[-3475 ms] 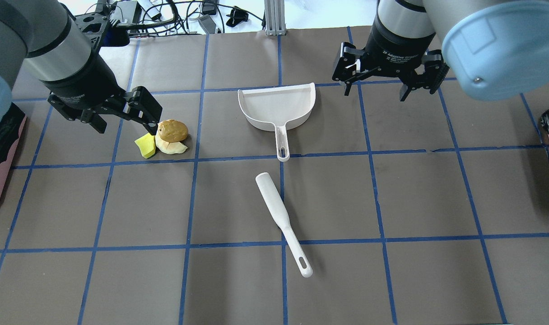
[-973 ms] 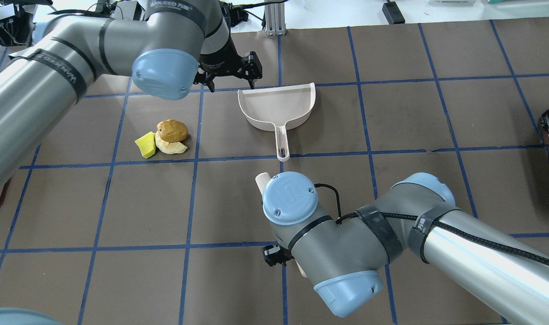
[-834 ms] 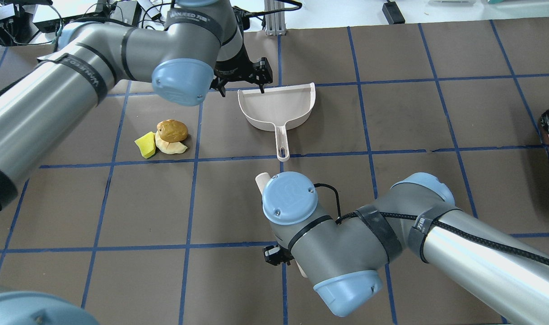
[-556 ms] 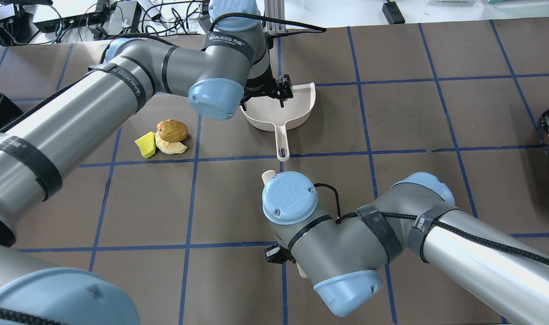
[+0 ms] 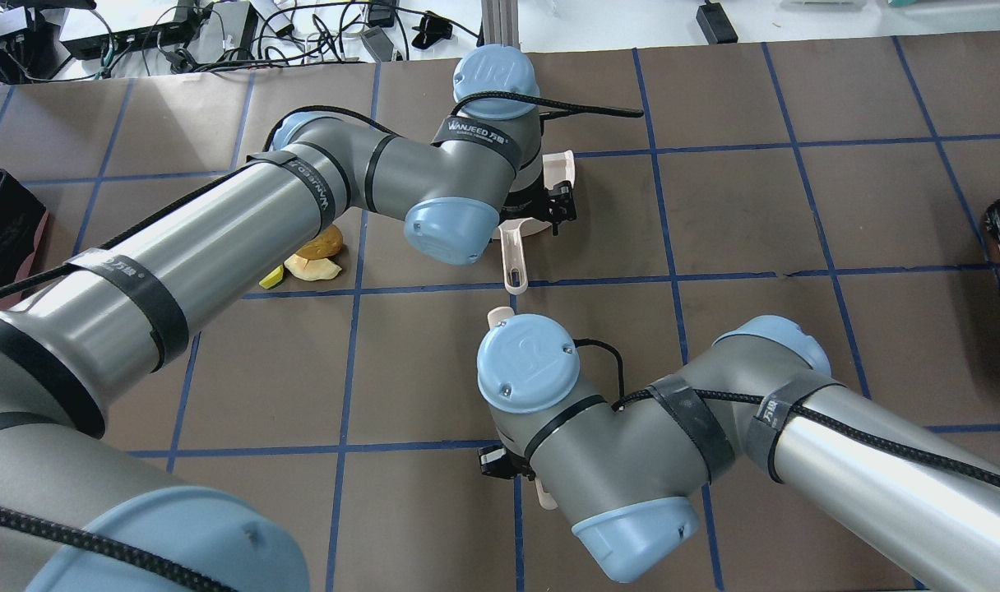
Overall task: Sweep and dump trash in nearest bin
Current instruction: 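Grasp the white dustpan handle with the left gripper while right holds brush, then lift dustpan beside the trash with left while right brings brush over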
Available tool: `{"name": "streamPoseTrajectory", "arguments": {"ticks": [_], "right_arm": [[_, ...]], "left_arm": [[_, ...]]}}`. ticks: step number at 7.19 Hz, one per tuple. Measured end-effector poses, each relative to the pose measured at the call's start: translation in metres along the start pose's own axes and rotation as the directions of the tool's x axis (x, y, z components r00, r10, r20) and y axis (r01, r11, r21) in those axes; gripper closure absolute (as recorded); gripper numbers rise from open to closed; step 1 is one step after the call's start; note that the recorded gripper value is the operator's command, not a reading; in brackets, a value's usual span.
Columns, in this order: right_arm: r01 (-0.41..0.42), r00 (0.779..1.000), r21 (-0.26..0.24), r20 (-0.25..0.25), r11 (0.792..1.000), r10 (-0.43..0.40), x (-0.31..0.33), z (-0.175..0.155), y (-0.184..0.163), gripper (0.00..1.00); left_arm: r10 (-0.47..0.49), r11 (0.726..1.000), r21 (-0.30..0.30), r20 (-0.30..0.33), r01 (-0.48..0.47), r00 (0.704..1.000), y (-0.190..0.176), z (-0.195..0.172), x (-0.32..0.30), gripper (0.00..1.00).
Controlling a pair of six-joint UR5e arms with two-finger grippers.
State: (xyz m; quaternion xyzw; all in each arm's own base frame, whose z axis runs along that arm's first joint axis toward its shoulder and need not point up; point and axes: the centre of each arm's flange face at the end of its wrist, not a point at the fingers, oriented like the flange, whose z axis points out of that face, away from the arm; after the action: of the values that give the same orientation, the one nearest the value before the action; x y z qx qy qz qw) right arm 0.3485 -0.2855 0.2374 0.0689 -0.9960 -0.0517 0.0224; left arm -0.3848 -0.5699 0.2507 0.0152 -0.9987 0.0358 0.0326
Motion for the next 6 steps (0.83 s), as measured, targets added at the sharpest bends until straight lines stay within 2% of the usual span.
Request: {"name": "streamPoseTrajectory", "arguments": {"ticks": [1, 4, 5, 6], "right_arm": [[-0.077, 0.997, 0.005, -0.006, 0.997, 0.077, -0.004, 0.000, 0.004, 0.97], [-0.240, 0.971, 0.011, -0.001, 0.971, 0.240, -0.011, -0.001, 0.010, 0.97], [-0.260, 0.966, 0.014, 0.005, 0.966, 0.260, -0.012, -0.002, 0.010, 0.97], [-0.273, 0.962, 0.017, 0.011, 0.962, 0.273, -0.013, -0.002, 0.010, 0.97]], "left_arm": [[0.035, 0.999, -0.015, 0.006, -0.035, 0.999, 0.006, 0.001, -0.001, 0.00], [0.082, 0.994, -0.076, 0.027, -0.080, 0.996, 0.014, 0.008, -0.005, 0.37], [0.080, 0.993, -0.092, 0.029, -0.078, 0.996, 0.015, 0.011, -0.005, 0.83], [0.078, 0.992, -0.102, 0.026, -0.075, 0.997, 0.016, 0.013, -0.005, 1.00]]}}
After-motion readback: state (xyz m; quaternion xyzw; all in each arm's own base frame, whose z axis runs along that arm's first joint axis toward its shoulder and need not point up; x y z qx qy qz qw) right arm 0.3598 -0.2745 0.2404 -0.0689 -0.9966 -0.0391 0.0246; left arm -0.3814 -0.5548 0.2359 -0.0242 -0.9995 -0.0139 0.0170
